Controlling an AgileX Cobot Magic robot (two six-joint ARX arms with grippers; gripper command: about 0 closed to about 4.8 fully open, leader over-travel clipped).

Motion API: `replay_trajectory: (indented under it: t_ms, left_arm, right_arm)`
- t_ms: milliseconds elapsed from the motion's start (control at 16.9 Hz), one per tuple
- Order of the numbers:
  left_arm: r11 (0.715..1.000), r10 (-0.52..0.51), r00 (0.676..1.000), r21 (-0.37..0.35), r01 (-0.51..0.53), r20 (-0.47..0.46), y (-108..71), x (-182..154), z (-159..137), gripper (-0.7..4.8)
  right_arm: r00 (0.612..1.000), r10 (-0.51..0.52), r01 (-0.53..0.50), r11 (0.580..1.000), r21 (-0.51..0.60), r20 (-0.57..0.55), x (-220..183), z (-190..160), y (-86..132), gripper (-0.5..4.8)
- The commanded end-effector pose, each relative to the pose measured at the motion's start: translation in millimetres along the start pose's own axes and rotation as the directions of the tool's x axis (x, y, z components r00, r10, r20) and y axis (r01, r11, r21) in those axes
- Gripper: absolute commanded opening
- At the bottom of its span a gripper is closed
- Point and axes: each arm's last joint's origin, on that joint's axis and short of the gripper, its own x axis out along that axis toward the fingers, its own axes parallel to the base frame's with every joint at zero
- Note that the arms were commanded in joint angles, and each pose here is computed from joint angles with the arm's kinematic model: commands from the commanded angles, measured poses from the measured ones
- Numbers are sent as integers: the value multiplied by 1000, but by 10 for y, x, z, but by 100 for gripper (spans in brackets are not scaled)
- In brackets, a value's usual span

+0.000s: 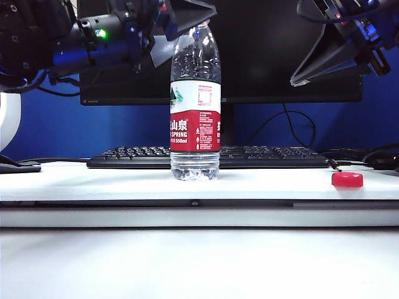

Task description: Unscrew the cap from the plastic bottle on the table.

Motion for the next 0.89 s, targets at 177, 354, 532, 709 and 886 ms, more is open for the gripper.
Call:
replay_trajectory:
  t_ms: [177,354,532,709,886]
  left_arm:
    - [998,24,993,56,-31,115,-38,41,306,479]
    - [998,-11,981,66,-2,192,-88,87,611,479]
    - [982,-55,945,190,-8,324,-163,2,1227,148]
    - [985,-9,935,164,-52,355,-205,-298,1824,-3]
    - [976,100,978,171,-132,180,-380,-689,2217,-3]
  right_arm:
    - [1000,10,-9,1000,-6,13,-10,23,17,-8]
    - [1000,13,-13,1000,-4,14,-23,24,27,-8]
    - [999,5,-4,1000,-27,45,-96,58,81,-8]
    - [993,9,1,997,-80,120,-291,127,227,-8]
    - [976,13,16,991,-131,218,-620,163,473,-8]
